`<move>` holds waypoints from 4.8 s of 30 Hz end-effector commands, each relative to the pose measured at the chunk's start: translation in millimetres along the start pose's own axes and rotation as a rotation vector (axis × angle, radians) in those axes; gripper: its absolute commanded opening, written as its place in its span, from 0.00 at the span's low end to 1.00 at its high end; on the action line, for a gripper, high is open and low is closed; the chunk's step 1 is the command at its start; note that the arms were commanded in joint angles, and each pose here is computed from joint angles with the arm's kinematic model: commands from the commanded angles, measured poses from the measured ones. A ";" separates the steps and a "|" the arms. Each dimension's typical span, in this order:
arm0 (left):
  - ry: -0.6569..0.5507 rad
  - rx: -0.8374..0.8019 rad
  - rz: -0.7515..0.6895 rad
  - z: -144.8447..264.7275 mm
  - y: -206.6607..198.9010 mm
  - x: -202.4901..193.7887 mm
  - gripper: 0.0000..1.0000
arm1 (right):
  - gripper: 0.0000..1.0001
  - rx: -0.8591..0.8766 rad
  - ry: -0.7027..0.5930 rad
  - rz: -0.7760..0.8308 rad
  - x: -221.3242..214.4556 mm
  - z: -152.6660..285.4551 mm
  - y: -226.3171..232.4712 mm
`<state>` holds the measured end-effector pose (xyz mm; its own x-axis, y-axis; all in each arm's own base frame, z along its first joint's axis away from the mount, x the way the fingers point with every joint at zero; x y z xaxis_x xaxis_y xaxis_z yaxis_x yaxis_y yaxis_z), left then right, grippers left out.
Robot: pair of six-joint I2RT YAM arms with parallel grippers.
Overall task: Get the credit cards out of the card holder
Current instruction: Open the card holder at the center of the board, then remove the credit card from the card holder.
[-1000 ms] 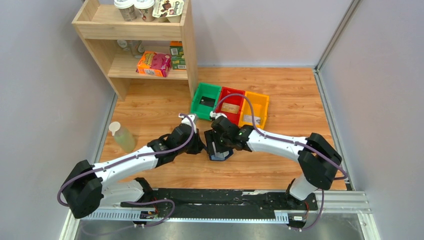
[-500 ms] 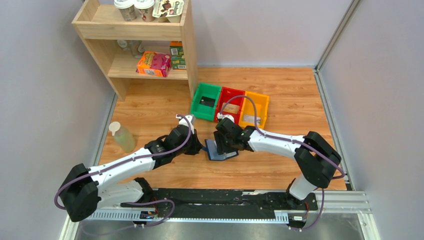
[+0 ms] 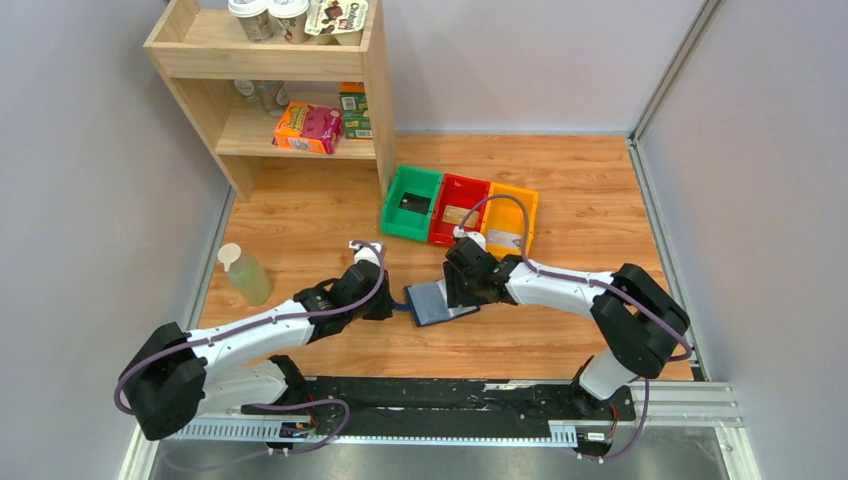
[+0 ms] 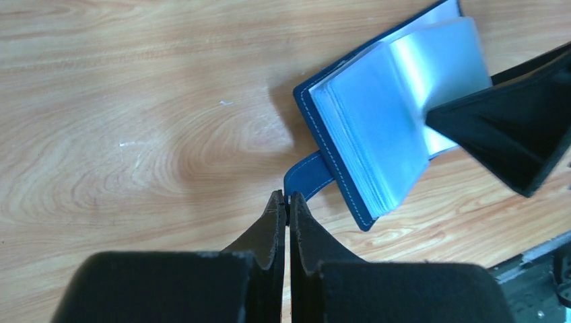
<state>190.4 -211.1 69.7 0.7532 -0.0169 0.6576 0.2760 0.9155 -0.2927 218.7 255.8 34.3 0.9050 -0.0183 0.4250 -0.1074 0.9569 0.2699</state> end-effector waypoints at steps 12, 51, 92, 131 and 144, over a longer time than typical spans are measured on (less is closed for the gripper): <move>0.061 0.121 -0.036 -23.2 23.1 -19.1 0.00 | 0.58 -0.074 -0.032 -0.084 -0.1 -1.7 -21.4; -0.088 -0.220 -0.098 17.9 -70.0 73.7 0.00 | 0.78 0.063 -0.261 0.000 42.9 54.4 25.9; 0.146 0.282 0.094 -2.4 95.1 -24.4 0.00 | 0.57 0.370 -0.040 0.037 17.0 16.5 95.8; -0.145 0.122 0.220 54.1 59.8 47.8 0.16 | 0.53 0.599 0.208 0.186 -22.0 -14.7 169.2; -0.174 0.188 0.219 84.1 67.2 60.3 0.34 | 0.53 0.569 0.215 0.181 -22.9 -25.2 166.5</move>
<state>209.3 -125.7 134.1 0.6904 0.2217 0.6886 0.0070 0.9498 -0.3127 181.1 414.7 42.2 0.9160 0.2581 0.3073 -0.4002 0.6420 0.6540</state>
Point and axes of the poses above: each gripper's point midway between its finger pads, its own z axis back along the fingers, its own y axis along the line the jaws close on, x = y × z, the point moved 1 cm from there along z, back along the fingers, and after that the axes turned 7 degrees about -z, right-handed, at the moved point
